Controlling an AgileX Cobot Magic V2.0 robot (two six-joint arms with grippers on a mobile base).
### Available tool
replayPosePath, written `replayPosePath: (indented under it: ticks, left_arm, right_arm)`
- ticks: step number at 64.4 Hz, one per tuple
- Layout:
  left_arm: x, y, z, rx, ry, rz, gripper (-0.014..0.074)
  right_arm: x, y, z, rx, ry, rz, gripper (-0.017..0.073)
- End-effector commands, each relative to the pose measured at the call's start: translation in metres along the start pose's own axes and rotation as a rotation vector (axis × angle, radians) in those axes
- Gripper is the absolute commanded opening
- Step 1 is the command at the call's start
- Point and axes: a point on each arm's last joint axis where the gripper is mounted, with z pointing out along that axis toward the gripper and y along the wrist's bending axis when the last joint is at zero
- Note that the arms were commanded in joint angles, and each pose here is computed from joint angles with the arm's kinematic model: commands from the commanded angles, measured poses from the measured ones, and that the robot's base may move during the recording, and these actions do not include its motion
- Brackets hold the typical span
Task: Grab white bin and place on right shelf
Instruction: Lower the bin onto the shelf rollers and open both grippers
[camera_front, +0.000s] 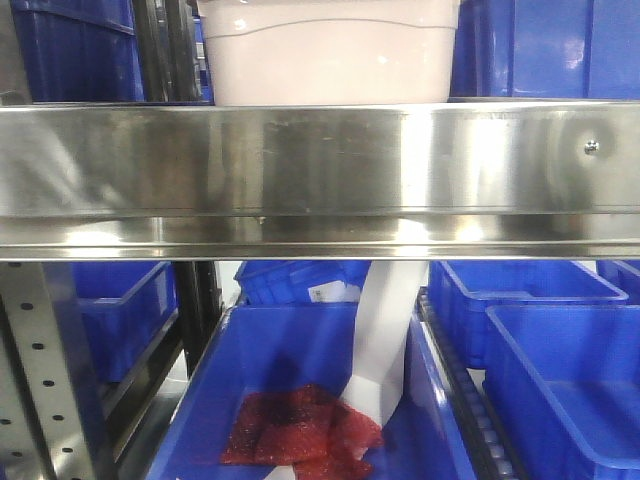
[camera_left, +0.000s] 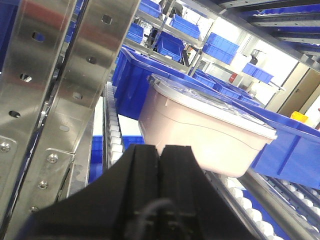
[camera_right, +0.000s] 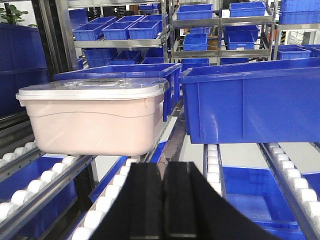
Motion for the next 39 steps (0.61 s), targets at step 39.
replayPosePath:
  ticks: [39]
  left_arm:
    - [-0.0041,-0.0138,-0.0009,0.096,0.018,0.066,-0.0117]
  right_arm:
    - [-0.0148,-0.0034,-0.0017,0.047,-0.09,0.0,0.003]
